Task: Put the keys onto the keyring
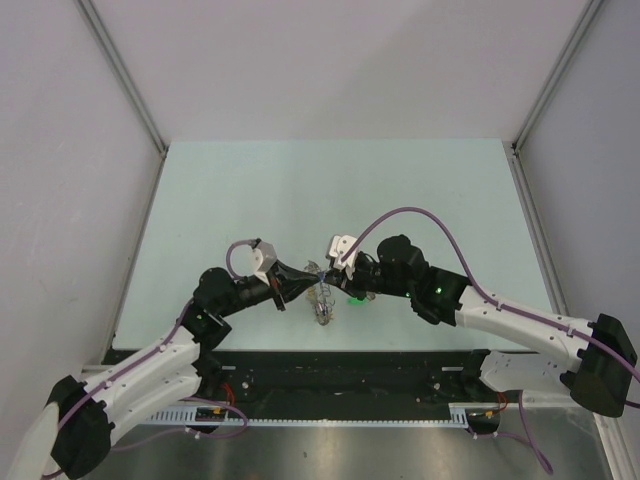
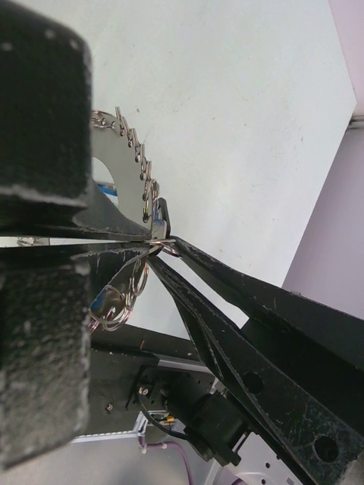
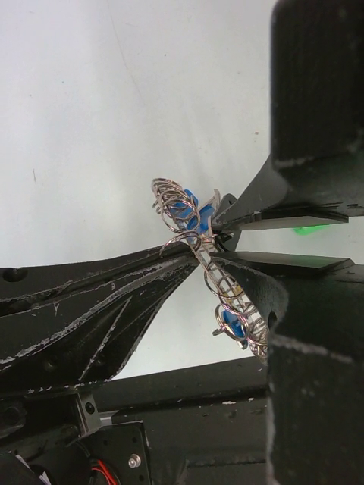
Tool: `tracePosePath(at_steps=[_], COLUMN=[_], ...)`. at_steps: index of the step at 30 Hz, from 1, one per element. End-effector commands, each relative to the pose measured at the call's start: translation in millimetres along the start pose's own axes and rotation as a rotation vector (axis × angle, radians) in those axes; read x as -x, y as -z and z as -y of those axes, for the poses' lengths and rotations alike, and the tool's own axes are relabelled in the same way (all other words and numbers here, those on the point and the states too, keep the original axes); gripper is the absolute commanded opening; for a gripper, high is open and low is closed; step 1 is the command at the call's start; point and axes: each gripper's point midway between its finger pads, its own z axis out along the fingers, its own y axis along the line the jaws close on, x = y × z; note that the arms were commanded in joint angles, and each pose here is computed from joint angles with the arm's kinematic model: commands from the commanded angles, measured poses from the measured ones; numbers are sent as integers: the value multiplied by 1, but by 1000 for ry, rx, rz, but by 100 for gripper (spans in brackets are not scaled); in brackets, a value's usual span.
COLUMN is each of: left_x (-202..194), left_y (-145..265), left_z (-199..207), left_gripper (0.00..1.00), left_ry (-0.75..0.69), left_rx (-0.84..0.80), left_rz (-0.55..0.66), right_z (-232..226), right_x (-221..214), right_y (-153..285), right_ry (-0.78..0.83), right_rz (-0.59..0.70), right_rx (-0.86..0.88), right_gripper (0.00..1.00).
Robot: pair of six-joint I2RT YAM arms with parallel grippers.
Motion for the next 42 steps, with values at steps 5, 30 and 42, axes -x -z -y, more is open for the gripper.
tracePosePath(at_steps=[5, 30, 42], left_x=[40, 31, 6], left_y=[-3, 12, 7], left_z=[14, 9, 15], left_gripper=[0, 42, 65], left_ry=[-60, -159, -236], left_rx=[-63, -51, -395], left_rz=[118, -202, -465], right_z=[0, -2, -7], right_x=[12, 15, 18], right_y=[-4, 6, 8], right_ry=[20, 101, 131], right_rz=[54, 18, 18], right_rx=[12, 33, 45], right_gripper=[22, 0, 0])
